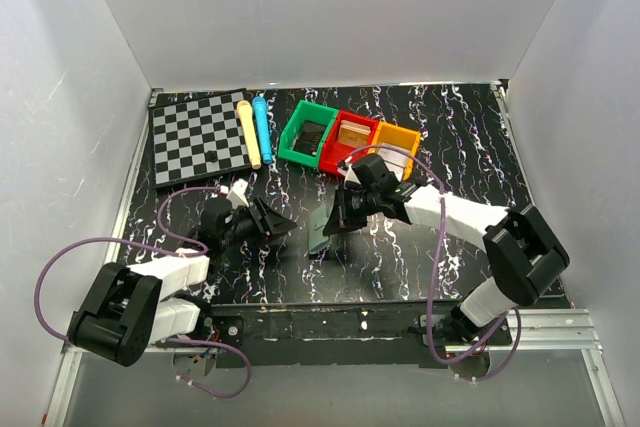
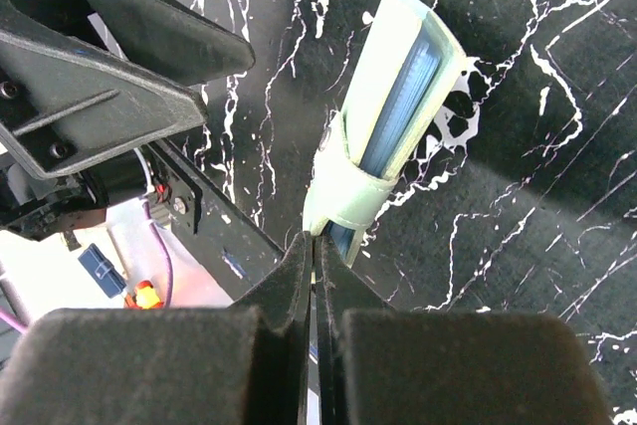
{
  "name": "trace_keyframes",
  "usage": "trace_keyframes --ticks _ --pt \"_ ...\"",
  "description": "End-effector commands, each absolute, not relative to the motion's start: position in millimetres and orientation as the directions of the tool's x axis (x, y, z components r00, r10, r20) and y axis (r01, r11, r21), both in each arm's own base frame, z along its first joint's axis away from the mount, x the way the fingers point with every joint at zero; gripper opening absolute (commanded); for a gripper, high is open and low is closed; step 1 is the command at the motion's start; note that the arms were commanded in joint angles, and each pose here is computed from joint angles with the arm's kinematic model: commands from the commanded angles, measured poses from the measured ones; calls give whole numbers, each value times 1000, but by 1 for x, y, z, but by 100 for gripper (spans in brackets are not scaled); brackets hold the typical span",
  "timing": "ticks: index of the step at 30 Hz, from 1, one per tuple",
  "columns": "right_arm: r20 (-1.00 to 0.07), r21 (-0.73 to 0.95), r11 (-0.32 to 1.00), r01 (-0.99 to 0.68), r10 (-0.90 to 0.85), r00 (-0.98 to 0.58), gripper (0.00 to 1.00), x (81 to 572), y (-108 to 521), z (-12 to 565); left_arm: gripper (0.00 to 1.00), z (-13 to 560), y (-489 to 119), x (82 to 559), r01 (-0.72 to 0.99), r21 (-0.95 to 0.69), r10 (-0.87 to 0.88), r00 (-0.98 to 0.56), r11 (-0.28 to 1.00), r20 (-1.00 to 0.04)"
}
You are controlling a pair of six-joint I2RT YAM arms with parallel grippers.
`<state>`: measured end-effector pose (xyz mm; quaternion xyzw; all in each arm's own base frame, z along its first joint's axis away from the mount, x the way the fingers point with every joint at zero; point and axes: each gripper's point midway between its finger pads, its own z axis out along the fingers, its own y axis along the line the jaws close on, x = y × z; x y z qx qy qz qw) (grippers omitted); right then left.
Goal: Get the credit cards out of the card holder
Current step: Pick up the card holder from the center of the board, then open the card holder.
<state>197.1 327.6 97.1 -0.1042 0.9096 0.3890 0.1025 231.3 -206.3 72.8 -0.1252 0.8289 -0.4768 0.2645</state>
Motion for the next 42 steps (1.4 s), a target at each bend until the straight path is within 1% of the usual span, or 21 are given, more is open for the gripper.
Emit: trace_keyframes --ticks 1,5,6,11,16,17,21,25,29,33,39,42 --pt "-317 691 651 -314 -117 -941 1 195 322 120 54 107 -219 233 178 -891 -444 -815 419 -372" --pt "-345 704 626 -335 -111 -932 1 192 320 135 57 119 -222 230 213 -907 -456 -808 364 -372" --pt "-356 708 617 -343 -107 -928 1 192 319 140 69 120 -222 231 207 -911 -460 -810 356 -364" --pt "-402 723 584 -369 -80 -912 1 193 316 164 71 127 -228 229 190 -933 -450 -835 305 -317" --pt "-433 740 547 -391 -57 -899 1 195 313 188 74 138 -231 226 216 -940 -444 -837 265 -318" --pt "-437 744 539 -396 -57 -898 1 194 313 192 98 143 -232 225 229 -940 -442 -837 253 -323" --pt "-462 757 499 -422 -47 -885 1 193 315 211 98 158 -234 223 280 -936 -433 -831 216 -348" --pt "-475 767 466 -441 -50 -879 1 189 317 223 98 166 -235 223 292 -931 -420 -833 220 -360" --pt "-505 777 413 -476 -43 -862 1 185 319 235 98 179 -234 221 329 -926 -441 -815 185 -377" --pt "-539 788 339 -514 -24 -842 1 179 322 249 98 187 -240 217 368 -916 -409 -821 156 -400" --pt "-555 793 293 -535 -17 -832 1 176 323 262 98 185 -243 215 352 -927 -408 -834 127 -372" --pt "-552 795 283 -537 -28 -833 1 173 324 262 98 194 -243 215 373 -924 -420 -828 81 -371"
